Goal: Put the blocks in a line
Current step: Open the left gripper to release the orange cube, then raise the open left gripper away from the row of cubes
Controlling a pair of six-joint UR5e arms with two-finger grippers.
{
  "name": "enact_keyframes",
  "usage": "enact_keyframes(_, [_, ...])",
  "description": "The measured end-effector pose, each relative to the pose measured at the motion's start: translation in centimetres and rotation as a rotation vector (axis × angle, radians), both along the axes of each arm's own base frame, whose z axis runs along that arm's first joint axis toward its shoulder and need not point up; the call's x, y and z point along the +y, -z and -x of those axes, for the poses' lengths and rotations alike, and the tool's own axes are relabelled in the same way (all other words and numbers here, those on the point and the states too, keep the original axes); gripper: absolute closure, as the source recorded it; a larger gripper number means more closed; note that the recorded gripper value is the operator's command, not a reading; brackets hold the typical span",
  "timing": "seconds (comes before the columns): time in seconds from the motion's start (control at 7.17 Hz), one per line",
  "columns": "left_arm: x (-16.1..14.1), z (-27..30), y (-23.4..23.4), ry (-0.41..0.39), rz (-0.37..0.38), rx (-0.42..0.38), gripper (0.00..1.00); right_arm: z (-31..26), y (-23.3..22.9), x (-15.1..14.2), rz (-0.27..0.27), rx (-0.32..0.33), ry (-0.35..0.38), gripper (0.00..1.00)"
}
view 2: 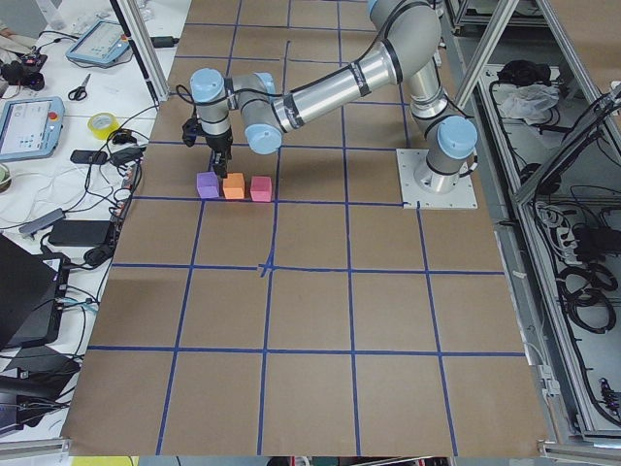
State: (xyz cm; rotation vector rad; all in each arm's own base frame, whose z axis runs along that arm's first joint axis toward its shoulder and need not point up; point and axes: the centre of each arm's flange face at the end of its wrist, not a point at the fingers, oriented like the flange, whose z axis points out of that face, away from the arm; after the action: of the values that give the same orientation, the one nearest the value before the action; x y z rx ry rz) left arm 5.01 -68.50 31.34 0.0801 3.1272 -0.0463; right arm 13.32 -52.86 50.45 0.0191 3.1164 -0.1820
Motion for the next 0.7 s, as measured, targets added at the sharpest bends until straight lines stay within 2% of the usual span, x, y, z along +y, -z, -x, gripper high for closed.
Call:
enact_keyframes(0.42, [5.1, 6.4, -8.1, 0.043, -0.049, 0.022, 0.23, 0.0, 0.0, 0.0, 0.000, 0.000, 0.000, 0.00])
enact_keyframes(0.56, [7.2, 8.7, -10.4, 0.042, -0.072, 0.035, 0.23, 0.0, 0.1, -0.1, -0.001, 0.000, 0.000, 0.17])
enact_keyframes(0.7, [9.4, 11.1, -12.8, 0.040, -0.090, 0.046, 0.20, 0.0, 0.2, -0.2, 0.001, -0.001, -0.003, 0.08])
